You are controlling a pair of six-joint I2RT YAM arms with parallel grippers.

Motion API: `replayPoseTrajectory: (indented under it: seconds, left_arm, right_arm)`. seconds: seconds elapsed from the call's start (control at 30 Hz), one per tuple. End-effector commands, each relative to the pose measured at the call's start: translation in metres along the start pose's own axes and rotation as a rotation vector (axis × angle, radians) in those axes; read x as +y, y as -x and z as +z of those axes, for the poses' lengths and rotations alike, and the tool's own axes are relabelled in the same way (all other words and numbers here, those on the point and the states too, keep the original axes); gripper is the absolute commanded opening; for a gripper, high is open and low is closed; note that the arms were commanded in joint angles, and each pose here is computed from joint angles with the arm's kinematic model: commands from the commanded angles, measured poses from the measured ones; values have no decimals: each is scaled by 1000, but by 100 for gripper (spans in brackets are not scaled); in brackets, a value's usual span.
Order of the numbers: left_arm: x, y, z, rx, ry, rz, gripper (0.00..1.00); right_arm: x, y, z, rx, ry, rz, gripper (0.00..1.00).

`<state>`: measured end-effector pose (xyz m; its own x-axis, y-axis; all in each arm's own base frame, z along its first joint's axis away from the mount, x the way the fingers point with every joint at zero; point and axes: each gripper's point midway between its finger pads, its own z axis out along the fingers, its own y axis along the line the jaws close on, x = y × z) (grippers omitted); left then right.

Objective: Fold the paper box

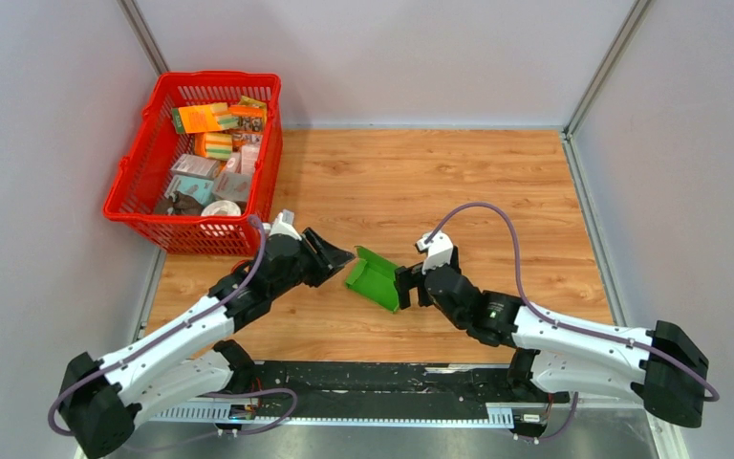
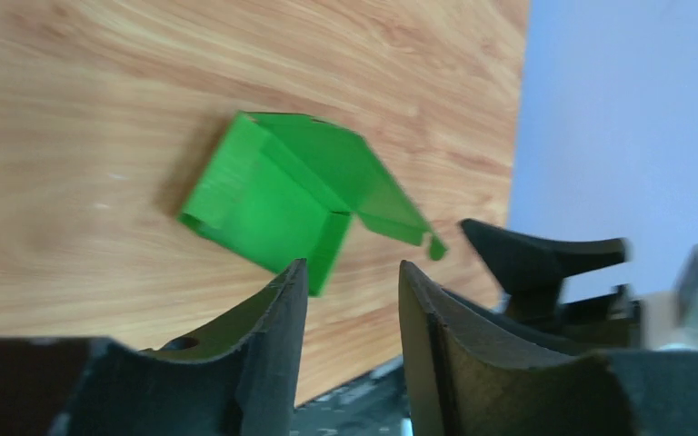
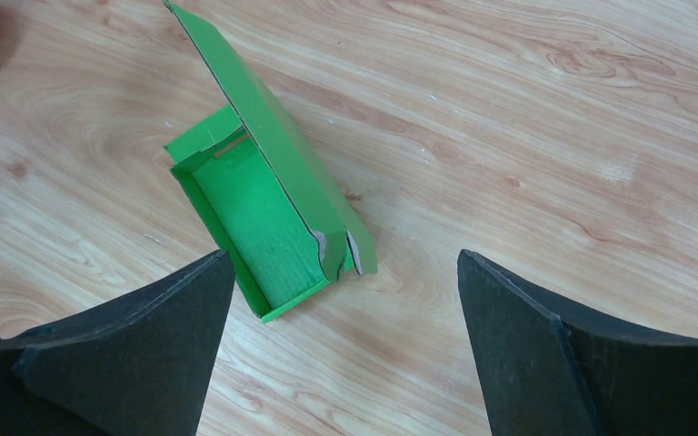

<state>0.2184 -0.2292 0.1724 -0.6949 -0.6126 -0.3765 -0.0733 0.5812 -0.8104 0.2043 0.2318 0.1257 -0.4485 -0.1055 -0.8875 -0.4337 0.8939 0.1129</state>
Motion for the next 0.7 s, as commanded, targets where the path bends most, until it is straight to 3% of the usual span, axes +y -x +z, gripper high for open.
replayPoseTrajectory:
  seconds: [0.0,0.1,0.23,0.4,0.53,0.67]
  left_arm:
    - [58,0,-7,45,167,345,47]
    - [72,-6,3,124,201,387,43]
    - [61,-8,34,178,93,365,45]
    - [57,-12,68,253,23,382,47]
    - [61,-19,82,312,17,410,45]
    - [72,-24,91,338,42,417,39]
  right_arm:
    - [4,18,-5,-64,54,94,97]
    - [0,22,-3,-61,77,192,97]
    - [14,13,-2,-3,192,302,94]
    - [6,-5,-6,63,160,393,91]
    - [9,-28,-11,145,193,527,78]
    - [13,-43,-11,170,230,559,66]
